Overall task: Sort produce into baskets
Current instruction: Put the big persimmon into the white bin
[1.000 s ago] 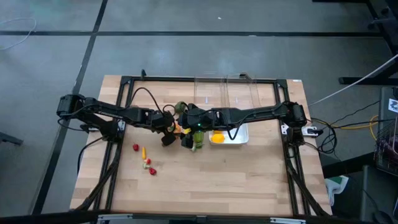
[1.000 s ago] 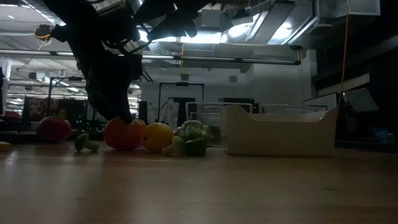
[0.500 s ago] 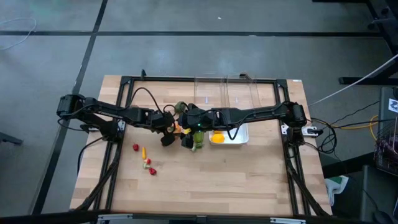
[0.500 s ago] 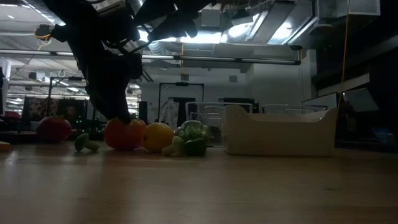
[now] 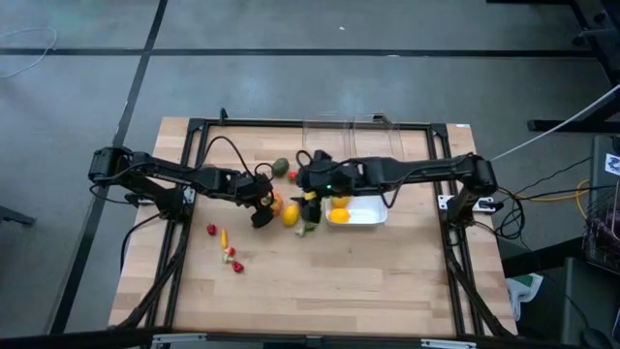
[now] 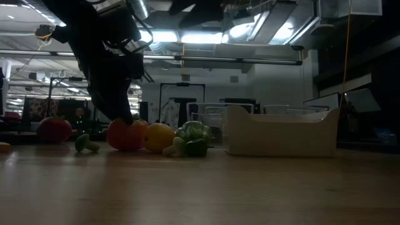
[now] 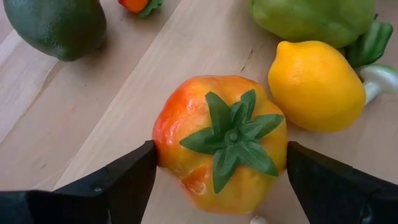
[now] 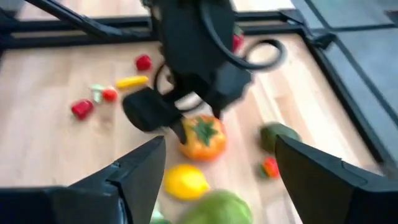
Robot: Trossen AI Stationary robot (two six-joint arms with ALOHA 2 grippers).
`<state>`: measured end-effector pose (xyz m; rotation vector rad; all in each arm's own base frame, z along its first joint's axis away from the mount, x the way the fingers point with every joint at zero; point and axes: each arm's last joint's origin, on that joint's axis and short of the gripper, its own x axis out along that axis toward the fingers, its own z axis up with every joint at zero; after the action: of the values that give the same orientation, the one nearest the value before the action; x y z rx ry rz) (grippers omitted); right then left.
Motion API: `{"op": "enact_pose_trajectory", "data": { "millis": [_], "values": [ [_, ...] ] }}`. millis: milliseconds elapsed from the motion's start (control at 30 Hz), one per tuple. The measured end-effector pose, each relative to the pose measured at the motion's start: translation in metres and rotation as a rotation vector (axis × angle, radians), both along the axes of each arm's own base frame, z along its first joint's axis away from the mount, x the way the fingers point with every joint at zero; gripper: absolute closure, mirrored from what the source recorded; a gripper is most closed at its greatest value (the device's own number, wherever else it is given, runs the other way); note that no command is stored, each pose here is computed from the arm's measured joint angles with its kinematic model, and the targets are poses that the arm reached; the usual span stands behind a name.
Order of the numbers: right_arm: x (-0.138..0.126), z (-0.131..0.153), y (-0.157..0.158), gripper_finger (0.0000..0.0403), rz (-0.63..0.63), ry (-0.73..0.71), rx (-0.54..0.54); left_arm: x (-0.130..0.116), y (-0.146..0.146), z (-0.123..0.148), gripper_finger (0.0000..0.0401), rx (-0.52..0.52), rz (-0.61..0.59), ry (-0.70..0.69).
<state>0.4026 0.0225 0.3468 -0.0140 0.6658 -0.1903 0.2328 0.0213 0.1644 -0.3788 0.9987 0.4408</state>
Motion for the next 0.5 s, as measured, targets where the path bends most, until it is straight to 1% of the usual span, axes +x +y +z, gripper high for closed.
{"op": "enact_pose_trajectory", "data": {
  "millis": [100,233,400,500],
  "values": [
    [-0.01,0.004,-0.002,0.0105,-0.032,0.041,-0.028,0.0,0.0,0.0,0.007,0.0,0.0,-0.003],
    [-0.016,0.003,-0.003,0.0105,-0.039,0.094,-0.039,0.0,0.0,0.0,0.007,0.0,0.0,-0.005],
    [-0.02,-0.009,-0.003,0.0105,-0.045,0.17,-0.042,0.0,0.0,0.001,0.007,0.0,-0.001,-0.007],
    [-0.025,-0.014,-0.004,0.0105,-0.088,0.229,-0.06,0.0,0.0,0.001,0.007,0.0,-0.001,-0.008]
  ]
}}
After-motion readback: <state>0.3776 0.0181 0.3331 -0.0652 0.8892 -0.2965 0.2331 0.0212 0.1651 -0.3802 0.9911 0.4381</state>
